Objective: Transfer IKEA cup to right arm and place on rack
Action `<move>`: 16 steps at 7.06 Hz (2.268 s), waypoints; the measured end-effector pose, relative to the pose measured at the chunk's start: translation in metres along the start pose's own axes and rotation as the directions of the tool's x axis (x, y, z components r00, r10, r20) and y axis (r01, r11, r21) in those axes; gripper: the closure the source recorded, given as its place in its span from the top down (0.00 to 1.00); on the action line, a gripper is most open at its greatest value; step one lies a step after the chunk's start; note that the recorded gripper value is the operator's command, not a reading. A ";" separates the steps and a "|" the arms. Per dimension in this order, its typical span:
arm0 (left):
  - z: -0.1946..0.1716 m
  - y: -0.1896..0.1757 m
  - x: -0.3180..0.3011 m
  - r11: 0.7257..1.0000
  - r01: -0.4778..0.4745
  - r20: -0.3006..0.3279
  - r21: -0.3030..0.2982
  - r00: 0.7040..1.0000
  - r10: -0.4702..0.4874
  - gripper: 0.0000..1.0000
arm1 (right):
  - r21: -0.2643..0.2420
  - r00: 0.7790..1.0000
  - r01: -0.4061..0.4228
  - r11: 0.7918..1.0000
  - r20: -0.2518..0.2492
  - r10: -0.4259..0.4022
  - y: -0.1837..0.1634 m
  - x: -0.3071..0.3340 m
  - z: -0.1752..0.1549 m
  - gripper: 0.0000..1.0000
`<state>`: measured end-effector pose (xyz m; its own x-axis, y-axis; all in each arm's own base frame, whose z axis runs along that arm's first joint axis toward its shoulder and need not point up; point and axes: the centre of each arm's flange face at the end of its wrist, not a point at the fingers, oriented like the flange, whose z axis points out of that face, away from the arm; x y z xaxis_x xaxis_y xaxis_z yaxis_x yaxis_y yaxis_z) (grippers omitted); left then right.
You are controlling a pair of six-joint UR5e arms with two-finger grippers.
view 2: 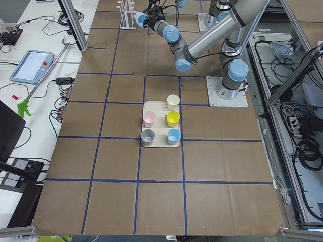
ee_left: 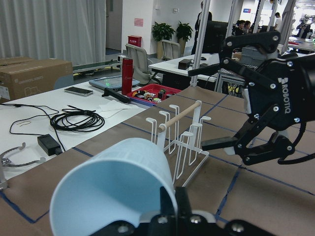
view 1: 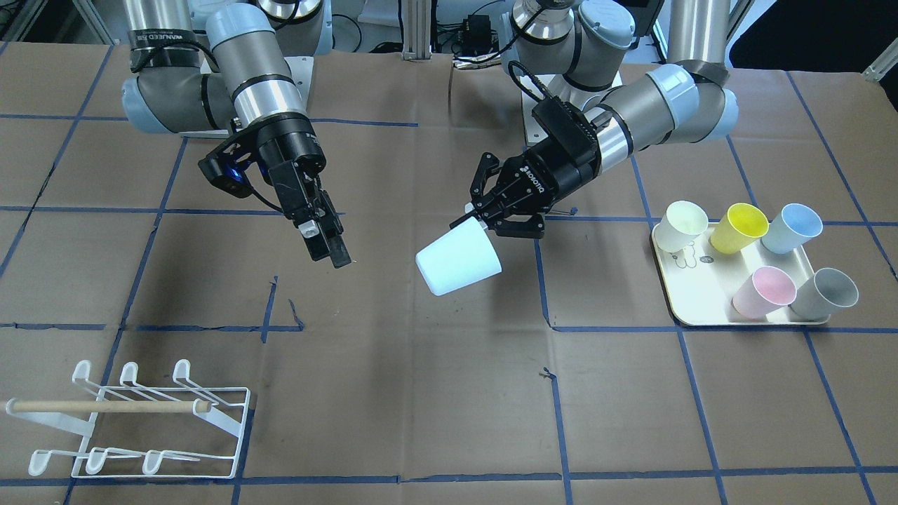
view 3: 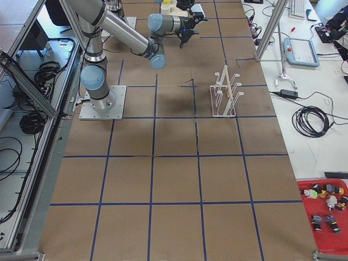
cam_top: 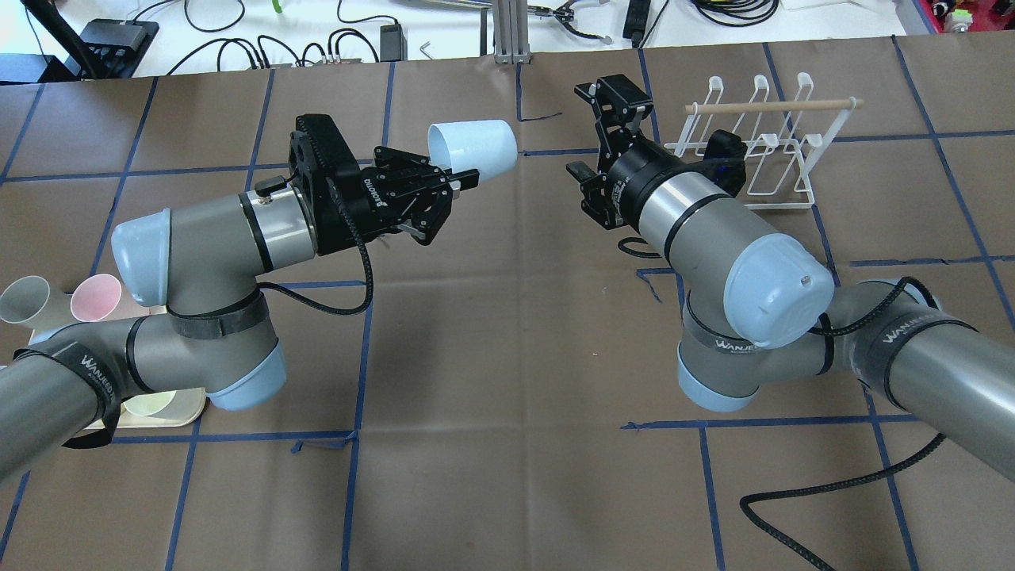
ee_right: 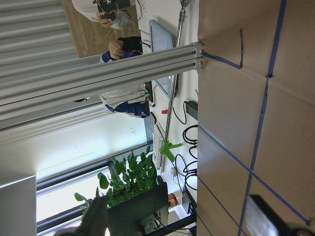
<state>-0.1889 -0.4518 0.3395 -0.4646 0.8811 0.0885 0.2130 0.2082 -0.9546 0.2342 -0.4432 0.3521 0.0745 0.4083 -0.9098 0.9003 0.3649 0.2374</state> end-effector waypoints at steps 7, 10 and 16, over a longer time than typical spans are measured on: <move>0.009 0.002 0.007 1.000 0.000 -0.021 -0.007 1.000 0.000 0.01 | -0.046 0.995 -0.005 0.999 -0.097 0.000 0.027 0.018 0.004 0.96; 0.009 0.001 0.007 1.000 0.000 -0.021 -0.007 1.000 0.000 0.01 | -0.072 0.995 -0.022 0.997 -0.101 0.014 0.044 0.017 0.007 0.96; 0.009 0.002 0.007 1.000 0.000 -0.021 -0.008 1.000 0.000 0.03 | -0.096 0.994 -0.025 0.995 -0.111 0.015 0.056 0.015 0.027 0.96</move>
<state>-0.1994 -0.4492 0.3357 -0.4463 0.8899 0.0949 0.2197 0.2118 -0.9523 0.2972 -0.4397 0.3427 0.0396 0.5037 -0.8630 0.8527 0.4332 0.2919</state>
